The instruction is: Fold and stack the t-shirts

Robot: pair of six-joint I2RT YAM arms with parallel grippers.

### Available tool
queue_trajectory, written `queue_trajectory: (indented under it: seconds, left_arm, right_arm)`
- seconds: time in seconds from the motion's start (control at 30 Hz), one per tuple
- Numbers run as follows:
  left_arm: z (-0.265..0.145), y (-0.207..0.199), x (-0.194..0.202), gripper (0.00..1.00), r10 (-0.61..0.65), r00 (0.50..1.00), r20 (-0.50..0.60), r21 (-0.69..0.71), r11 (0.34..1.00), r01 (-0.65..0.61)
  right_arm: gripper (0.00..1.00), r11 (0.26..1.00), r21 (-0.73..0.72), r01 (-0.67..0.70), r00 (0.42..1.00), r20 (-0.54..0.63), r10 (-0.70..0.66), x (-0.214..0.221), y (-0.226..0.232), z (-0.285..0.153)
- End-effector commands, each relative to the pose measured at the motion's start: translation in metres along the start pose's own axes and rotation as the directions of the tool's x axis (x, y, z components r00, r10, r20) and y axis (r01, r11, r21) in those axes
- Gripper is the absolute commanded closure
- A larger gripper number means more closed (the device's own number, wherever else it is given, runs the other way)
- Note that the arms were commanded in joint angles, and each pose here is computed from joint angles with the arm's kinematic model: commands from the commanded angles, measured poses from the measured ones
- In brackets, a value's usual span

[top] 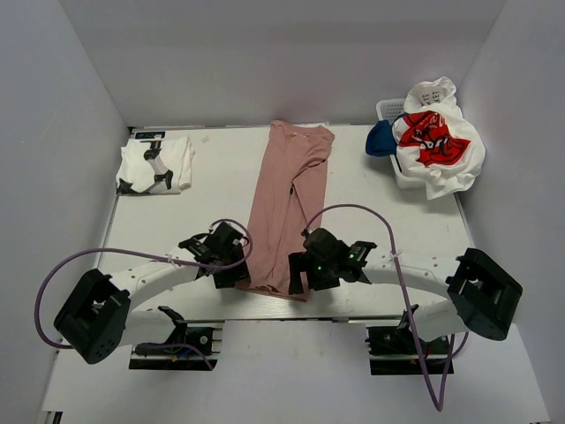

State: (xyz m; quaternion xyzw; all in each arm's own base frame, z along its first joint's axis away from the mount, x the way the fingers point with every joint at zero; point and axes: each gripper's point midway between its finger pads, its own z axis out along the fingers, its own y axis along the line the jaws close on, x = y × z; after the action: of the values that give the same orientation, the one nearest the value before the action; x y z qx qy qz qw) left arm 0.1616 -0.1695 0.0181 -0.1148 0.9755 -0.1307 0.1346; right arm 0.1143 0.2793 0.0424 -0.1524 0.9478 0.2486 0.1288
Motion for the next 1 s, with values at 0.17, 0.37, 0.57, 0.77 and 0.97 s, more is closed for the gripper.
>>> queue_trajectory:
  seconds: [0.17,0.37,0.57,0.77,0.97]
  left_arm:
    - [0.014,-0.001,0.027,0.81,0.015,0.996,-0.093,0.087,0.996,-0.007]
    - [0.014,-0.005,0.030,1.00,0.046,0.995,-0.092,0.101,0.994,-0.037]
    - [-0.007,-0.010,0.052,1.00,0.061,0.984,-0.165,0.196,0.980,-0.028]
    - [-0.034,-0.040,0.036,1.00,0.133,0.986,-0.096,0.312,0.945,-0.097]
    - [-0.043,-0.075,-0.011,1.00,0.135,0.991,-0.005,0.299,0.946,-0.128]
  right_arm:
    - [0.43,0.996,0.072,-0.051,0.998,-0.037,0.054,0.016,-0.009,0.018]
    - [0.87,0.995,0.087,-0.052,0.998,-0.032,0.055,0.016,-0.013,0.020]
    - [1.00,0.987,0.160,-0.026,0.999,-0.033,0.032,0.032,-0.030,-0.012]
    - [1.00,0.999,0.033,0.035,0.997,0.066,-0.037,0.012,-0.007,-0.027]
    - [1.00,0.990,0.141,0.018,0.973,0.227,-0.050,-0.041,-0.008,-0.033]
